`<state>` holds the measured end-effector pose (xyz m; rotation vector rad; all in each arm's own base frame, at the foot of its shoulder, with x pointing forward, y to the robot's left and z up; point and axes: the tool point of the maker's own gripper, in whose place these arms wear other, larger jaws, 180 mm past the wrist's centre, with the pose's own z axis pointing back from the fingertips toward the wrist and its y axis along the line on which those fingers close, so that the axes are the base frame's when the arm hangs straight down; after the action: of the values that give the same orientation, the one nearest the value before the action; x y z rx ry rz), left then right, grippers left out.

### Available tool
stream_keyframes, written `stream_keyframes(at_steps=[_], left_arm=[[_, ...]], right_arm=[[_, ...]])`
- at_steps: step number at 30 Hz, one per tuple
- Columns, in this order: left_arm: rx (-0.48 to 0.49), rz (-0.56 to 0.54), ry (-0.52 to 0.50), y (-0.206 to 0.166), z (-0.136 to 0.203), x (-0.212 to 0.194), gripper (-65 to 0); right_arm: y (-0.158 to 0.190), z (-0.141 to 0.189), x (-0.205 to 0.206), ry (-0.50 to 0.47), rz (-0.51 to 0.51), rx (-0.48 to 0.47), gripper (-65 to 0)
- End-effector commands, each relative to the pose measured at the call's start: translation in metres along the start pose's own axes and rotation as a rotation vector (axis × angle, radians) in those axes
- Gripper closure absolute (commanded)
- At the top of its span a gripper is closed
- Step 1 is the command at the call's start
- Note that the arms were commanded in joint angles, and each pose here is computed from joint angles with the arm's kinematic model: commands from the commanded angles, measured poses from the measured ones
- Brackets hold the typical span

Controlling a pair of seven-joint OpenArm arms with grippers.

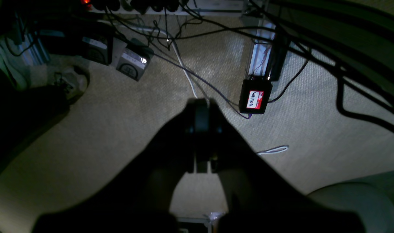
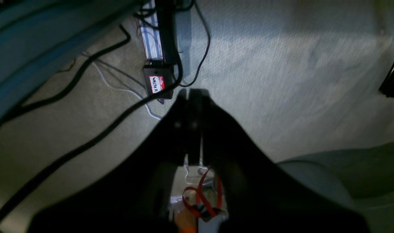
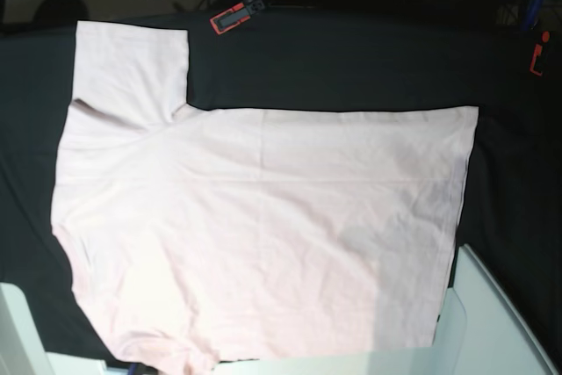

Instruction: Fold the T-shirt properly

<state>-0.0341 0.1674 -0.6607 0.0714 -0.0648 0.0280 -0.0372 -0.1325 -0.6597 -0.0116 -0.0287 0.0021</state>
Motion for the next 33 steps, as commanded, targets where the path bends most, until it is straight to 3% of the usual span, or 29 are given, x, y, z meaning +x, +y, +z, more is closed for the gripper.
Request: stream_keyframes(at_steps=[1,14,26,30,33], left_arm=[[0.006,-0.007,0.006,0.003,0.001,-0.007,-0.8],[0.01,-0.002,0.021,0.005,0.004,-0.023,0.0],[0.101,-0.07,-0.123,0.063,0.043,-0.054,0.0],[0.172,0.047,-0.205,0.095,0.066,-0.047,0.0],[0.222,0.064,-0.269,0.121,0.085,-0.036,0.0]], right_arm=[[-0.002,0.001,-0.006,0.006,-0.004,-0.006,0.0],[-0.003,0.003,-0.013,0.003,-0.006,-0.009,0.0],[-0.058,0.057,-0.042,-0.096,-0.115,-0.134,0.0],[-0.067,0.082,-0.033,-0.135,-0.097,-0.156,0.0],[-0.071,0.095,-0.026,-0.145,-0.091,-0.165,0.0]])
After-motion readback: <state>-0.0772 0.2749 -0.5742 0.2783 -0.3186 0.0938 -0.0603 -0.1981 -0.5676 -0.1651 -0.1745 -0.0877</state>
